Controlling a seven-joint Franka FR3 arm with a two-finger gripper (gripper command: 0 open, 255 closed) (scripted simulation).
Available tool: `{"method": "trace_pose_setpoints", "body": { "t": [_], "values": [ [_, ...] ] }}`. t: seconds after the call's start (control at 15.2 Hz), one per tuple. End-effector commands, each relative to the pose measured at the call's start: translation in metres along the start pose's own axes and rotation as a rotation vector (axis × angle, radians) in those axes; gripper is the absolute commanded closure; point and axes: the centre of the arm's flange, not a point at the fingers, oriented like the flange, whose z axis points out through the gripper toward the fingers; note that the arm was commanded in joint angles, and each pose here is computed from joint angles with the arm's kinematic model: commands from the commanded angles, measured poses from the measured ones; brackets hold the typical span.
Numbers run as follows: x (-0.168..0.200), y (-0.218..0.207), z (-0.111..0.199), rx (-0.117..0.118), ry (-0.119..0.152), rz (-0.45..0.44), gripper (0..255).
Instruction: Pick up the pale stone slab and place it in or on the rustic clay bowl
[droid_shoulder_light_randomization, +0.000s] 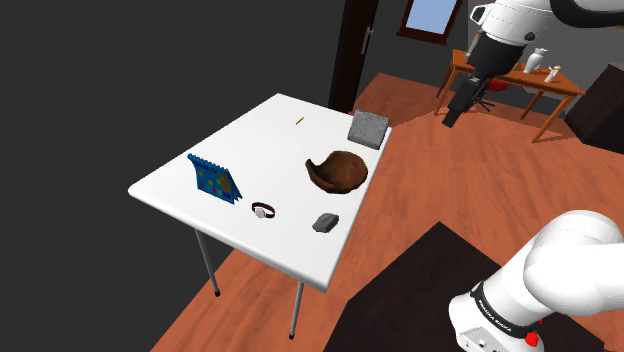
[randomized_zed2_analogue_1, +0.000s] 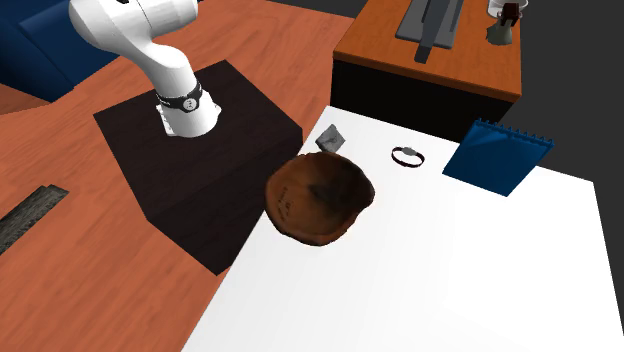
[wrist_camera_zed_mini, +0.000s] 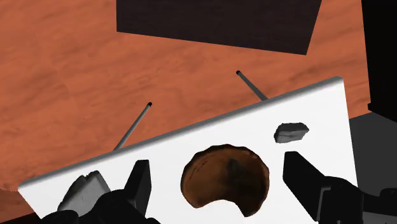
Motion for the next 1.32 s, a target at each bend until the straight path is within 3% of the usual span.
{"method": "trace_pose_setpoints", "body": {
  "t": [0.0,1.25],
  "values": [
    [0.000,0.000,0.000,0.000,0.000,0.000,0],
    [0.111,-0.131,0.188,0.028,-0.081,-0.093,0]
  ]
}}
